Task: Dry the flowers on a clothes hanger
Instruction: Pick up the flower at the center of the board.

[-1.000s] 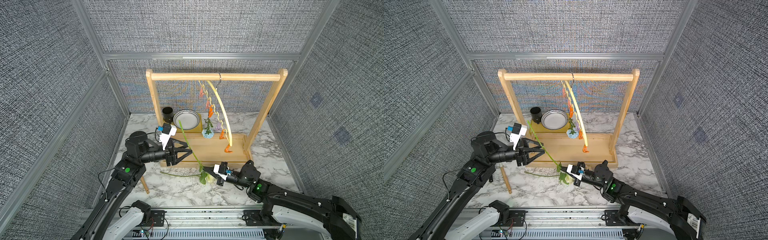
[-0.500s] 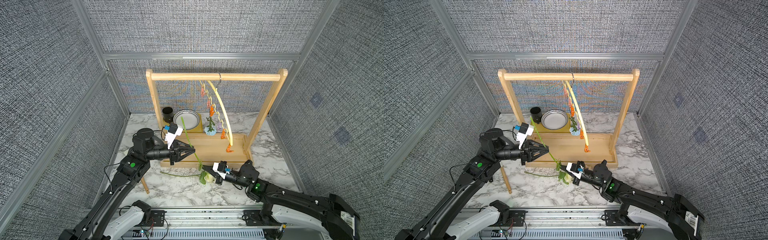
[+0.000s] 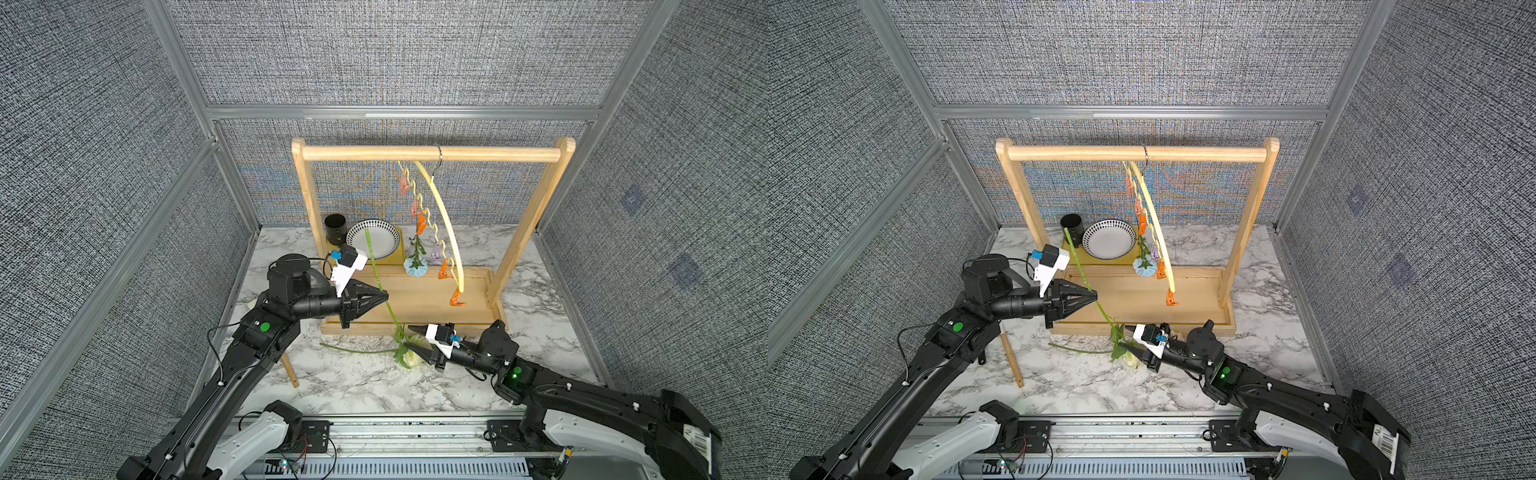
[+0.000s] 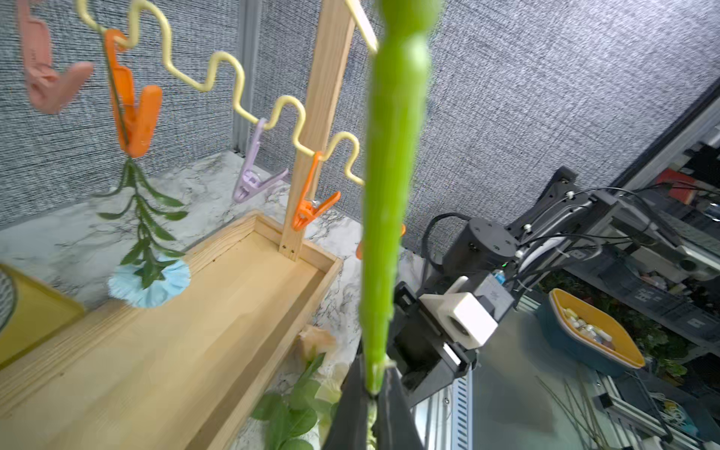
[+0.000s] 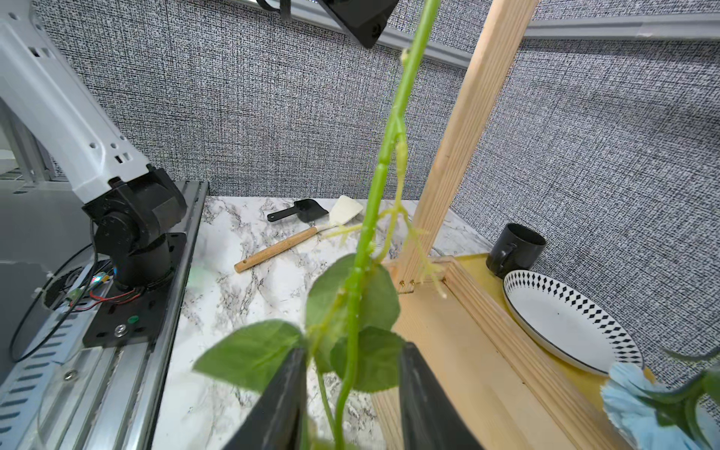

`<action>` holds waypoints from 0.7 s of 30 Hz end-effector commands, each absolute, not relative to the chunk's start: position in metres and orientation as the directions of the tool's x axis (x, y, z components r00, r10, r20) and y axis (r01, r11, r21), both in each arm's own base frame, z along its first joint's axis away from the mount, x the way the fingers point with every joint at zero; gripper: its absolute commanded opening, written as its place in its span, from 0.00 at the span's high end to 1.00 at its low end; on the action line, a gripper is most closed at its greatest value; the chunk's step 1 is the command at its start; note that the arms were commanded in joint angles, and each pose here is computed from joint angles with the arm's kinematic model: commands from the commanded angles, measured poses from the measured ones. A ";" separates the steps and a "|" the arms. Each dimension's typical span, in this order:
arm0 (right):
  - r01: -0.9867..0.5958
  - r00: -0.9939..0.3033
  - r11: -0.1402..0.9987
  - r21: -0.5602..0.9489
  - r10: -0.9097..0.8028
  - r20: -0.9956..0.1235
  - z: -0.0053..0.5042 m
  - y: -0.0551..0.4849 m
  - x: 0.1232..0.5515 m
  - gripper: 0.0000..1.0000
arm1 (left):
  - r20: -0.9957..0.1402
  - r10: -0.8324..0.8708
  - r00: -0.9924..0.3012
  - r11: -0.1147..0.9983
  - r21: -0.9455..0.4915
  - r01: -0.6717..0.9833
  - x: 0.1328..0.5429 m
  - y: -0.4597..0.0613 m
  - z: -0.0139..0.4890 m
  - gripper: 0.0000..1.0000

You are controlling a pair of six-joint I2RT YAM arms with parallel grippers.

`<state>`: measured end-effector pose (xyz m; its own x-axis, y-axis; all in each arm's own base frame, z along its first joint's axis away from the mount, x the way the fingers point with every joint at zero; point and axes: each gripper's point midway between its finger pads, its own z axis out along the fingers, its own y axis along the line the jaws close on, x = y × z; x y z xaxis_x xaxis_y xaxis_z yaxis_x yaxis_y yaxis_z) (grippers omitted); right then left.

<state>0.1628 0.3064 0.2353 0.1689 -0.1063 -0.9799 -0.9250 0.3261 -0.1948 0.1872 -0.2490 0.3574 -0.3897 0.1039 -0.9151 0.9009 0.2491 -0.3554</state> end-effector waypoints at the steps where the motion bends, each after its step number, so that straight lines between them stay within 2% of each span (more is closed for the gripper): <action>1: -0.951 0.113 0.264 -0.160 -0.183 -0.977 0.213 0.298 0.150 0.55 | -0.935 0.115 -0.334 0.364 -0.274 0.890 0.205 -0.241 0.352 0.98; 4: -0.978 0.084 0.175 -0.116 -0.179 -0.980 0.208 0.288 0.129 0.48 | -0.943 0.114 -0.312 0.456 -0.229 0.860 0.224 -0.235 0.350 0.98; 6: -0.987 0.068 0.130 -0.090 -0.167 -0.984 0.207 0.283 0.119 0.48 | -0.946 0.115 -0.304 0.511 -0.206 0.834 0.235 -0.231 0.349 0.98; 9: -0.985 0.066 0.150 -0.091 -0.162 -0.985 0.207 0.275 0.120 0.46 | -0.944 0.107 -0.312 0.610 -0.185 0.771 0.257 -0.222 0.345 0.98; 12: -0.977 0.096 0.179 -0.116 -0.115 -0.989 0.222 0.267 0.121 0.34 | -0.944 0.105 -0.311 0.647 -0.173 0.742 0.268 -0.219 0.343 0.98; 18: -0.956 0.190 0.234 -0.176 0.036 -0.981 0.293 0.245 0.124 0.34 | -0.937 0.104 -0.334 0.668 -0.183 0.721 0.280 -0.222 0.339 0.98; 21: -0.923 0.249 0.320 -0.214 0.074 -0.966 0.332 0.227 0.137 0.33 | -0.928 0.101 -0.358 0.665 -0.204 0.718 0.282 -0.224 0.334 0.98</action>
<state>0.1357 0.2353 0.3071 0.2292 0.0335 -0.9728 -0.9300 0.3025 -0.2087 0.2758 -0.2237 0.3268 -0.3767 0.1241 -0.9180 0.7258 0.6553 -0.2093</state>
